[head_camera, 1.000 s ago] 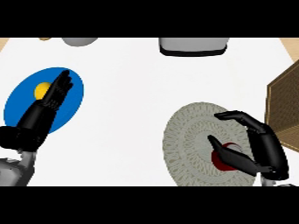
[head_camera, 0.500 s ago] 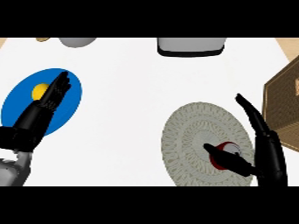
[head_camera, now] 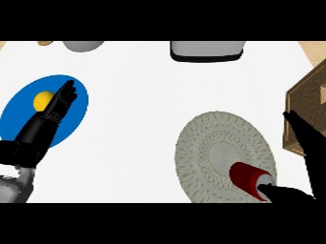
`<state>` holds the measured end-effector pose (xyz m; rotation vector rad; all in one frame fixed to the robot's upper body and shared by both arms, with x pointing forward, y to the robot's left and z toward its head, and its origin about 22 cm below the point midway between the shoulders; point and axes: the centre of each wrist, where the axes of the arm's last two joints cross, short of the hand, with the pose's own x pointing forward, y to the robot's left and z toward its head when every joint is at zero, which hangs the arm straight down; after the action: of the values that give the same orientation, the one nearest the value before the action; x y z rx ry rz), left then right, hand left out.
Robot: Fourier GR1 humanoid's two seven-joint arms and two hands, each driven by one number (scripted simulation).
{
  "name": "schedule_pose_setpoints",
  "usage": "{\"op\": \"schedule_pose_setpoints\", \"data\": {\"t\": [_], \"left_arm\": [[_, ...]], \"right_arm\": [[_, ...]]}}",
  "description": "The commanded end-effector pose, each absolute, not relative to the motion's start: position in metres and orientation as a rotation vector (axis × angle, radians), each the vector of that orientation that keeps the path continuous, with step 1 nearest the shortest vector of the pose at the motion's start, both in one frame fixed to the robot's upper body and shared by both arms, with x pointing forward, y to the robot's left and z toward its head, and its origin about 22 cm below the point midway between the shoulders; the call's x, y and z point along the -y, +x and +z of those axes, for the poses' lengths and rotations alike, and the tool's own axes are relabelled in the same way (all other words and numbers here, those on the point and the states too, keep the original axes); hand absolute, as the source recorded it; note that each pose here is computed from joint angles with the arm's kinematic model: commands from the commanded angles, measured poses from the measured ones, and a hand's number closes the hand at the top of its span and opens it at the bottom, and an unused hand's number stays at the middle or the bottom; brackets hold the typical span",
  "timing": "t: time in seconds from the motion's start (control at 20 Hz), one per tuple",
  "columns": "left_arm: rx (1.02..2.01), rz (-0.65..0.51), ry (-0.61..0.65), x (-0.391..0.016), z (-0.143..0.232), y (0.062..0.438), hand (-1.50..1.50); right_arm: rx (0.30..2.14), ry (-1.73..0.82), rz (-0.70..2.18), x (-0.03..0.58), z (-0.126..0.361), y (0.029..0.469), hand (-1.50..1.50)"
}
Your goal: Pick the can from the placemat and place it in the basket
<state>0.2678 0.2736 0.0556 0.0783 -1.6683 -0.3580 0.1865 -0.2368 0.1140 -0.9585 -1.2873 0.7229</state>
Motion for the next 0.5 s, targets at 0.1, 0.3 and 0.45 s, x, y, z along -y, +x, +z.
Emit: {"op": "schedule_pose_setpoints", "data": {"t": [0.1,0.3,0.45], "left_arm": [[1.674,-0.369,0.066,-0.266,0.058,0.274,0.00],[1.690,-0.365,0.049,-0.274,0.070,0.283,0.00],[1.671,-0.376,0.063,-0.265,0.047,0.268,0.00]], "right_arm": [[1.057,-0.873,0.886,0.217,0.171,0.147,-1.50],[1.016,-0.860,0.884,0.217,0.205,0.133,-1.50],[1.014,-0.855,0.868,0.223,0.217,0.124,-1.50]]}}
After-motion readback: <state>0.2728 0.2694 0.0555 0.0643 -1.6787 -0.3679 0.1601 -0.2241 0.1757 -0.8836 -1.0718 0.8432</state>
